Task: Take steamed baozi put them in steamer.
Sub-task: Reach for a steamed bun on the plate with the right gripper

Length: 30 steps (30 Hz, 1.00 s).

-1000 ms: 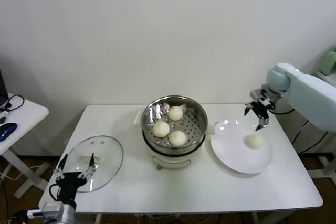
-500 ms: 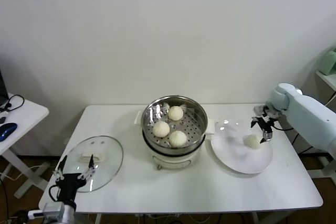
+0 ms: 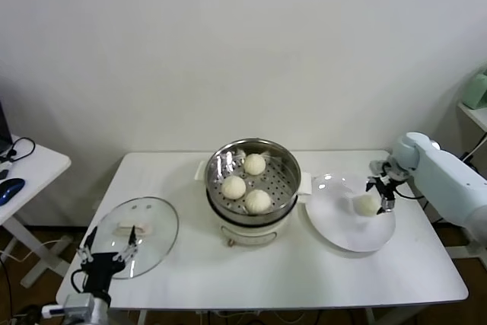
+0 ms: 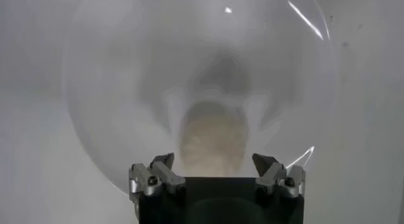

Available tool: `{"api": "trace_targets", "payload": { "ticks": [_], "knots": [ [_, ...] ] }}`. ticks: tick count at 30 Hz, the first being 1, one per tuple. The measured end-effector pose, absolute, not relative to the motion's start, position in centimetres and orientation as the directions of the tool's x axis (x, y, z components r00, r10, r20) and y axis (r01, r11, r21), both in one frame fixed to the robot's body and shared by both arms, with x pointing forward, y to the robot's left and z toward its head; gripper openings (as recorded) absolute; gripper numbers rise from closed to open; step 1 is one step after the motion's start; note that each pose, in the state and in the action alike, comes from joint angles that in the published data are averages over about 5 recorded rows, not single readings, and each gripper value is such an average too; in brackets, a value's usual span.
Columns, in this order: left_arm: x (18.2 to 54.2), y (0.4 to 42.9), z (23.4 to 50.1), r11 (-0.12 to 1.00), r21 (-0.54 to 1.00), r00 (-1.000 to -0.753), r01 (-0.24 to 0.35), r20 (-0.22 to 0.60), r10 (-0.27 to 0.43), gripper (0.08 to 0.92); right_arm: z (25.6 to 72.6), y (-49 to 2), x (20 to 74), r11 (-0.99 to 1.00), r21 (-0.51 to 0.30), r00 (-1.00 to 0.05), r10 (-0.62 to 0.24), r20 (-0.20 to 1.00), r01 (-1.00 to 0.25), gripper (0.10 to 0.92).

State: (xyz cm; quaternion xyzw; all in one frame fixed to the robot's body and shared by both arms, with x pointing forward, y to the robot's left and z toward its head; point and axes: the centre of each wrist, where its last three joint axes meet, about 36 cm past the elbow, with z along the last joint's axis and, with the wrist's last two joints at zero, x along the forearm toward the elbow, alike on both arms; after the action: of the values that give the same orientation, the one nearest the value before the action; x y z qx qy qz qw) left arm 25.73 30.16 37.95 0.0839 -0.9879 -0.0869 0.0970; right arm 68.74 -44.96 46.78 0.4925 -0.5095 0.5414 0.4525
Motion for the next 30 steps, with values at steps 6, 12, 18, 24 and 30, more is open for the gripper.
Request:
{"api": "trace_targets", "payload": {
  "ticks": [6,12,18,24,30],
  "knots": [
    [25.6,30.2,37.8,0.97,0.189,-0.966,-0.15,0.179,-0.185,0.823,46.3,-45.1,68.9,-0.057,-0.103,-0.103,-0.009,0.995,-0.993,0.823],
    [25.5,30.3,37.7,0.969,0.192,-0.967,-0.152,0.175,-0.187,0.823,45.9,-45.1,69.1,-0.045,-0.095,-0.094,-0.008,0.996,-0.994,0.823],
    [25.6,30.3,37.8,0.968,0.2,-0.968,-0.153,0.167,-0.187,0.823,45.4,-44.9,69.3,-0.036,-0.086,-0.085,-0.014,0.996,-0.996,0.812],
    [25.8,30.1,37.7,0.967,0.201,-0.968,-0.154,0.164,-0.188,0.823,45.3,-45.0,69.4,-0.026,-0.081,-0.08,-0.015,0.997,-0.996,0.758],
    [25.8,30.1,37.6,0.967,0.201,-0.968,-0.154,0.166,-0.188,0.823,45.4,-45.3,69.4,-0.016,-0.081,-0.081,-0.018,0.997,-0.997,0.743]
  ]
}}
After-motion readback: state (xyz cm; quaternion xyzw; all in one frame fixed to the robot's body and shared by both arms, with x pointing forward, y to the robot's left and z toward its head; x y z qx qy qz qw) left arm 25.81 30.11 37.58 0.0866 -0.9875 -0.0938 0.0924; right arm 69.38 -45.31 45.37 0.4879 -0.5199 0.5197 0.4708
